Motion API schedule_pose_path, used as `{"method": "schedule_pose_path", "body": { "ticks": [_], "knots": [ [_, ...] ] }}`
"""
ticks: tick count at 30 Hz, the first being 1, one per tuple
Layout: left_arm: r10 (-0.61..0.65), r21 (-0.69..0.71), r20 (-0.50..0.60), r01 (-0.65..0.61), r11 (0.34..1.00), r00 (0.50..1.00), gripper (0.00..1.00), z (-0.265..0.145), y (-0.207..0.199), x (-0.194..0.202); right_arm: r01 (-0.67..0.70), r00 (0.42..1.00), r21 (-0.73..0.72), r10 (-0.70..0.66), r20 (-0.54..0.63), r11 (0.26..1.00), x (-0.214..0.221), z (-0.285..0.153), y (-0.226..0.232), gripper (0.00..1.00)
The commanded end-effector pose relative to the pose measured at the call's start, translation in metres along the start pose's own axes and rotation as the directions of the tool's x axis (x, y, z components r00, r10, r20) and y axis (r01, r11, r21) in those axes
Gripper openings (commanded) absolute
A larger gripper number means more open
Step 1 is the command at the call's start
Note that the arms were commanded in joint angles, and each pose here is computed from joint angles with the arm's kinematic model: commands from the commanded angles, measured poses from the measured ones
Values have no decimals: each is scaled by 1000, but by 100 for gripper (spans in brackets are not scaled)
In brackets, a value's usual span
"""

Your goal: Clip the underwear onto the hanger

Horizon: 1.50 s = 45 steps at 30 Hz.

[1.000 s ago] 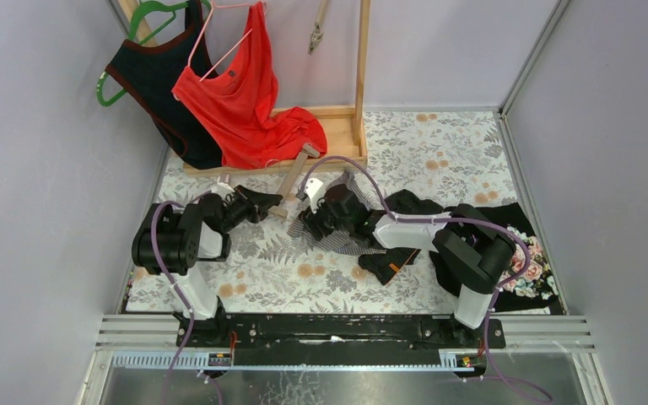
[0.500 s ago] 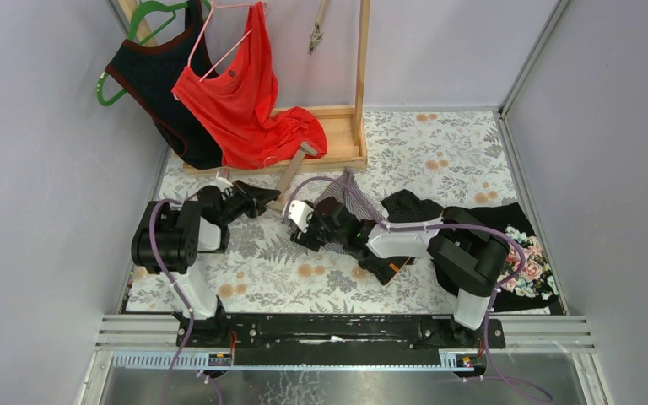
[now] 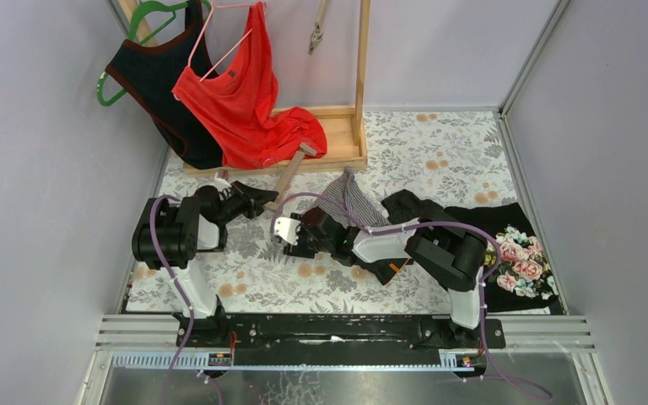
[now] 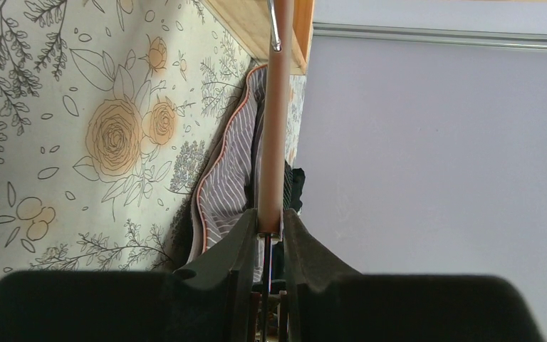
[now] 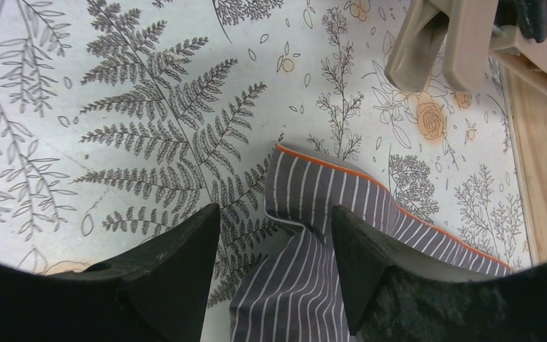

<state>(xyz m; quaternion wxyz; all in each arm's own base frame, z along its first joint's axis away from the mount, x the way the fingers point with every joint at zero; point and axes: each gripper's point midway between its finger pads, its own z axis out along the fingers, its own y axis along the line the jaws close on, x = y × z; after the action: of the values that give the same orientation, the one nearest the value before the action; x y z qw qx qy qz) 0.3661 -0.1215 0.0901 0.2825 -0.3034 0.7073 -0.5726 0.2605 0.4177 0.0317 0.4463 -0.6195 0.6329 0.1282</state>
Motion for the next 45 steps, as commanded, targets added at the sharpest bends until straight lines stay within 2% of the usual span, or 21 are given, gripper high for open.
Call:
{"method": "schedule_pose_path", "body": {
  "ticks": [1,5,9,14,17,23,27,30,34,37,40,42,45],
  "knots": [
    [11,21,-8,-11,1000,1000,0,0,0,-4,69,996,82,-74,57,994,-24,9,-22,65],
    [-7,37,-13,7,999,1000,0,-1,1,-4,92,994,95,-97,42,991,-20,18,-25,61],
    [-17,40,-16,17,999,1000,0,-1,3,-4,104,994,98,-105,3,990,-12,29,-26,48],
    [-13,40,-11,14,999,1000,0,-3,1,-7,99,995,107,-97,-17,989,-3,30,-24,43],
    [-10,41,-9,11,999,1000,0,-4,0,-8,103,994,116,-99,-41,988,5,31,-24,43],
    [-16,37,-9,16,999,1000,0,-4,3,-9,97,995,177,-95,-21,979,3,22,-33,55],
    [-20,43,-8,21,999,1000,0,-4,3,-10,111,993,166,-104,-51,980,11,24,-30,53],
    [-21,42,-9,22,999,1000,0,-4,3,-9,108,993,150,-100,-66,983,16,29,-26,46],
    [-23,44,-12,23,999,1000,0,-4,3,-10,98,994,163,-87,-71,982,18,30,-28,52],
    [-28,48,-11,28,998,1000,0,-4,3,-10,98,994,159,-87,-70,982,19,29,-26,51],
    [-36,55,-12,36,998,999,0,-4,4,-10,98,992,126,-87,-91,987,23,34,-21,47],
    [-40,58,-13,40,998,999,0,-5,4,-10,87,992,106,-76,-101,991,24,37,-17,38],
    [-43,57,-12,44,997,999,0,-6,5,-10,74,992,92,-64,-106,993,25,41,-15,32]
  ]
}}
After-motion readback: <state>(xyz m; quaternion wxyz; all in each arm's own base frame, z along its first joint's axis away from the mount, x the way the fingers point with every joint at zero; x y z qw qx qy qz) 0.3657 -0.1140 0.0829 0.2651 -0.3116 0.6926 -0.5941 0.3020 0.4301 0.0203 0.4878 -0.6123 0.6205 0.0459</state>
